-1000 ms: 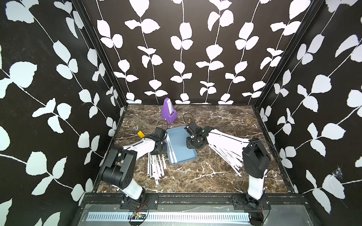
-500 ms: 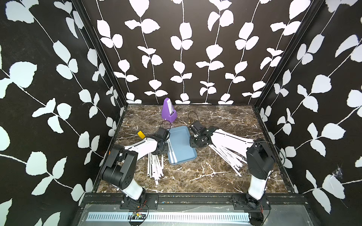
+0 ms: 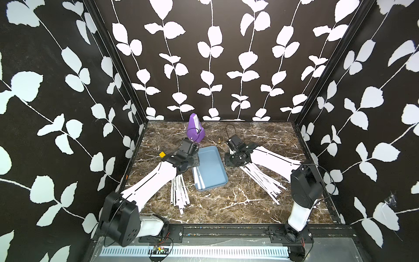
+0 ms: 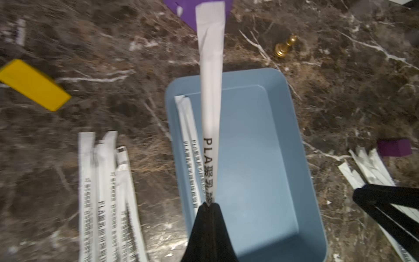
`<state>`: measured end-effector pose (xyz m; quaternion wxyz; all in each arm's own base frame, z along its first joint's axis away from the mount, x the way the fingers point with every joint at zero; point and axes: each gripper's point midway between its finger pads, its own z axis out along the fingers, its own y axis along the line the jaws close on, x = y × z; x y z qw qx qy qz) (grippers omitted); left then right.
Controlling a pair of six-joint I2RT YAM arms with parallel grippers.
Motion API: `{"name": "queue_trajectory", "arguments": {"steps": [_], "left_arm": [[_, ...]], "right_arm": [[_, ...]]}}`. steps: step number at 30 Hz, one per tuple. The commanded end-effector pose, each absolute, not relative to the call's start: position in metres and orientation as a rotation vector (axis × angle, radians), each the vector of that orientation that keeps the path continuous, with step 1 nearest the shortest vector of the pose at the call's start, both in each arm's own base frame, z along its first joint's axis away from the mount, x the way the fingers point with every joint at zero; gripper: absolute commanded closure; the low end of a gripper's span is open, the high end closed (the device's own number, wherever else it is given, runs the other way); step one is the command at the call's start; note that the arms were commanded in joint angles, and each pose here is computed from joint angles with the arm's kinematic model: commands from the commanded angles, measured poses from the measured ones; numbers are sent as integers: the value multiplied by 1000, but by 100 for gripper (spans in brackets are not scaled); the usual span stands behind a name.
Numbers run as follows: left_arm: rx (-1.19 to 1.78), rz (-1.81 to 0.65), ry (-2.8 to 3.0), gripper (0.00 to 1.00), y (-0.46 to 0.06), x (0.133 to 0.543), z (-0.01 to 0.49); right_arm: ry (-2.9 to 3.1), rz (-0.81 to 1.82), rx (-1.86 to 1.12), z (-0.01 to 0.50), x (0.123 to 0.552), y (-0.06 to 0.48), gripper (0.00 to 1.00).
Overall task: Put the straws into the storage box
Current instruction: Place the straw in the storage box.
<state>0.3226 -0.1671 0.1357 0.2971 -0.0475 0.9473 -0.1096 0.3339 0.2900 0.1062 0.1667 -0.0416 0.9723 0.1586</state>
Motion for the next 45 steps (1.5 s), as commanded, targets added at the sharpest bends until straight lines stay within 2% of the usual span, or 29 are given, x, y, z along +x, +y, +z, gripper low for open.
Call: {"name": "queue_trajectory", "arguments": {"steps": [1,7,11,19,29,38,45], "left_arm": [[-240,-402,2511,100,-192,335,112],[-243,-338,2504,100,-197,354,82],[-202,-263,2593,100,-196,345,55],[-169,-153,2664,100,-185,332,36],[-164,-123,2699,100,-184,330,25],[-180,-115,2682,87,-183,334,38],[-189,-133,2655,84,-184,336,50]], "right_arm": [[2757,451,-127,114,333,283,72],[2772,439,-133,107,328,278,73],[2777,437,-134,104,326,278,73],[2781,453,-131,101,327,281,74],[2779,451,-125,100,325,279,74],[2776,432,-152,102,323,274,74],[2771,398,-192,112,323,262,73]]}}
